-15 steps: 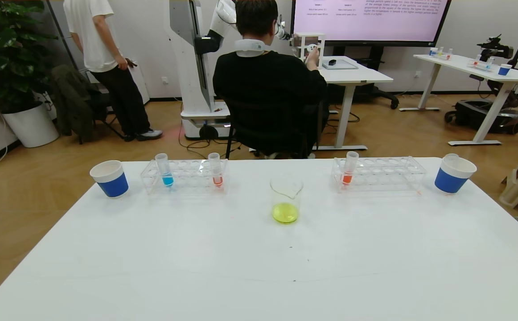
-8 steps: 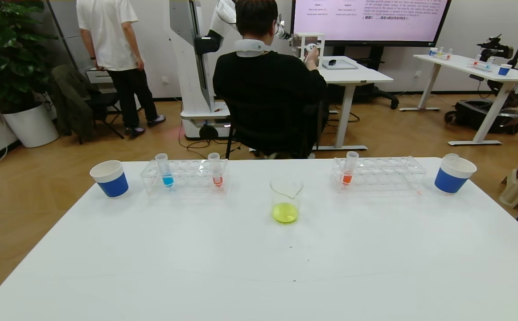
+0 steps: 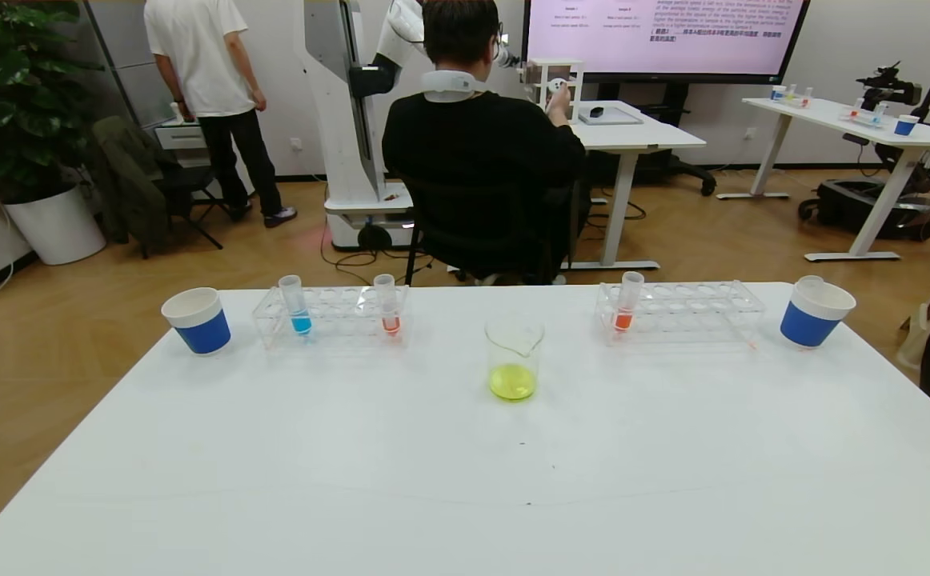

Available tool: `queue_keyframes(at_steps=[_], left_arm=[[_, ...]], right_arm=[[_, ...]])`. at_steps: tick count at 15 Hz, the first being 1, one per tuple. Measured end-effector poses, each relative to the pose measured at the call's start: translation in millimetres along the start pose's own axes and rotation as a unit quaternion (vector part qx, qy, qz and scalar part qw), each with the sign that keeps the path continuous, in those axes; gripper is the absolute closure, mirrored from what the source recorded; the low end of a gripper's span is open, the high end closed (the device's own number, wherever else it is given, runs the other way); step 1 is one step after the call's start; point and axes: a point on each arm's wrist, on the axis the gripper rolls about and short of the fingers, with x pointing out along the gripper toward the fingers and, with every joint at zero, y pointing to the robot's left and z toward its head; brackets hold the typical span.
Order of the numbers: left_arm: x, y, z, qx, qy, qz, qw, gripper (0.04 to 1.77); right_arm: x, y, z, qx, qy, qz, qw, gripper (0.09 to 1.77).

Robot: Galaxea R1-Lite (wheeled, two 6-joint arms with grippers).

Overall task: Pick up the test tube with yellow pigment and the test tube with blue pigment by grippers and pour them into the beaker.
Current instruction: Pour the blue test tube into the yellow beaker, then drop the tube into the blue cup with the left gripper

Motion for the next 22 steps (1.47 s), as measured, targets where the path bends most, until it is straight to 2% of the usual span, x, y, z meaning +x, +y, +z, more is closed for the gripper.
queue_keyframes(at_steps=[2, 4, 6, 9, 11, 13, 15, 19, 22], left_arm=[[0.2, 0.5, 27.7, -0.004, -0.012, -0.009, 0.9999, 0.06], [8.2, 2.5, 69.1, -0.016, -0.019, -0.014, 0.9996, 0.06], [28.6, 4.9, 108.7, -0.029, -0.016, -0.018, 0.9993, 0.06], [85.7, 9.9, 152.0, -0.036, -0.022, -0.015, 0.9990, 0.06], [134.5, 15.0, 162.6, -0.031, -0.023, -0.007, 0.9992, 0.06], [183.9, 20.8, 159.1, -0.026, -0.021, -0.001, 0.9995, 0.06], [227.6, 25.6, 144.8, -0.023, -0.016, 0.002, 0.9996, 0.06], [297.2, 32.2, 95.7, -0.021, -0.006, 0.006, 0.9997, 0.06], [326.9, 34.9, 56.7, -0.022, 0.004, 0.010, 0.9997, 0.06]], right_arm=[[0.0, 0.0, 0.0, 0.000, 0.000, 0.000, 1.000, 0.12], [0.0, 0.0, 0.0, 0.000, 0.000, 0.000, 1.000, 0.12], [0.0, 0.0, 0.0, 0.000, 0.000, 0.000, 1.000, 0.12], [0.0, 0.0, 0.0, 0.000, 0.000, 0.000, 1.000, 0.12], [0.0, 0.0, 0.0, 0.000, 0.000, 0.000, 1.000, 0.12], [0.0, 0.0, 0.0, 0.000, 0.000, 0.000, 1.000, 0.12], [0.0, 0.0, 0.0, 0.000, 0.000, 0.000, 1.000, 0.12], [0.0, 0.0, 0.0, 0.000, 0.000, 0.000, 1.000, 0.12], [0.0, 0.0, 0.0, 0.000, 0.000, 0.000, 1.000, 0.12]])
